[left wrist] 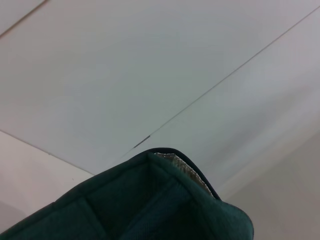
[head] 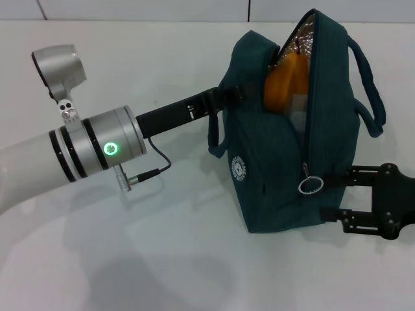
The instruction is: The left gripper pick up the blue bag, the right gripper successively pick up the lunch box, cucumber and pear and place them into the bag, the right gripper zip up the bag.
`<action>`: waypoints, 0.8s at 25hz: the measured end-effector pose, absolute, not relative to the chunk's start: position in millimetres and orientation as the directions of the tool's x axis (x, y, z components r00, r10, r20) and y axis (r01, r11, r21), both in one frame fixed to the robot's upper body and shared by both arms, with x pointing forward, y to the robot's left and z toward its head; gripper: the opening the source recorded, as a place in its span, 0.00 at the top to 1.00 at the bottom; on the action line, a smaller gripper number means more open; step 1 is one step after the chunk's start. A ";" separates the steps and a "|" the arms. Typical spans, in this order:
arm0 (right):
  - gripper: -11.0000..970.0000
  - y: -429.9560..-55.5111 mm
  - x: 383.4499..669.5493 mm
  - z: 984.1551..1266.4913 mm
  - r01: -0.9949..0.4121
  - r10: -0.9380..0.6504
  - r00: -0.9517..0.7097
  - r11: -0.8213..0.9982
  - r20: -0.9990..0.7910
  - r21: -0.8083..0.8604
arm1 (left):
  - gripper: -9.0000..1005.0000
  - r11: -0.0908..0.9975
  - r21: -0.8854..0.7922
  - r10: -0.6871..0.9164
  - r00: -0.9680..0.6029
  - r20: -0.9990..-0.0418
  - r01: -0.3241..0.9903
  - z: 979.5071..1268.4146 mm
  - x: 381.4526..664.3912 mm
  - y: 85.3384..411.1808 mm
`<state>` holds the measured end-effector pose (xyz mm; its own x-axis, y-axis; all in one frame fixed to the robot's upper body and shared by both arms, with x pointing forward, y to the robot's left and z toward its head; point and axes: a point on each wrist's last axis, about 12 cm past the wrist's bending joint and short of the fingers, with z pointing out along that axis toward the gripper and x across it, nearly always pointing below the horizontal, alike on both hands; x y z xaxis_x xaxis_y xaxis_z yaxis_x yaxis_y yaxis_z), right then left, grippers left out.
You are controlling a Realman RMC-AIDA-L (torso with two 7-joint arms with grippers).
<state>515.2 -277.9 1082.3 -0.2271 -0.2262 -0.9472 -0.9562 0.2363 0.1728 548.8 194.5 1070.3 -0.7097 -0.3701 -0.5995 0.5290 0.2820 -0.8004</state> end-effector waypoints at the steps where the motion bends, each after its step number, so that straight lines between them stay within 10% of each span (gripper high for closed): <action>1: 0.38 -276.8 515.1 1081.4 -0.956 -0.228 -0.229 0.237 -0.947 0.174 | 0.94 0.282 -0.800 -0.370 -0.710 -0.600 0.529 1070.2 548.7 194.5; 20: 0.39 -266.0 517.4 1077.7 -0.951 -0.214 -0.232 0.253 -0.949 0.176 | 0.94 0.276 -0.805 -0.375 -0.712 -0.594 0.525 1068.1 544.7 196.3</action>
<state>517.4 -266.0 1077.7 -0.2321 -0.2135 -0.9490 -0.9514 0.2529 0.1758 544.7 196.3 1068.1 -0.7122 -0.3747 -0.5936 0.5254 0.2764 -0.8047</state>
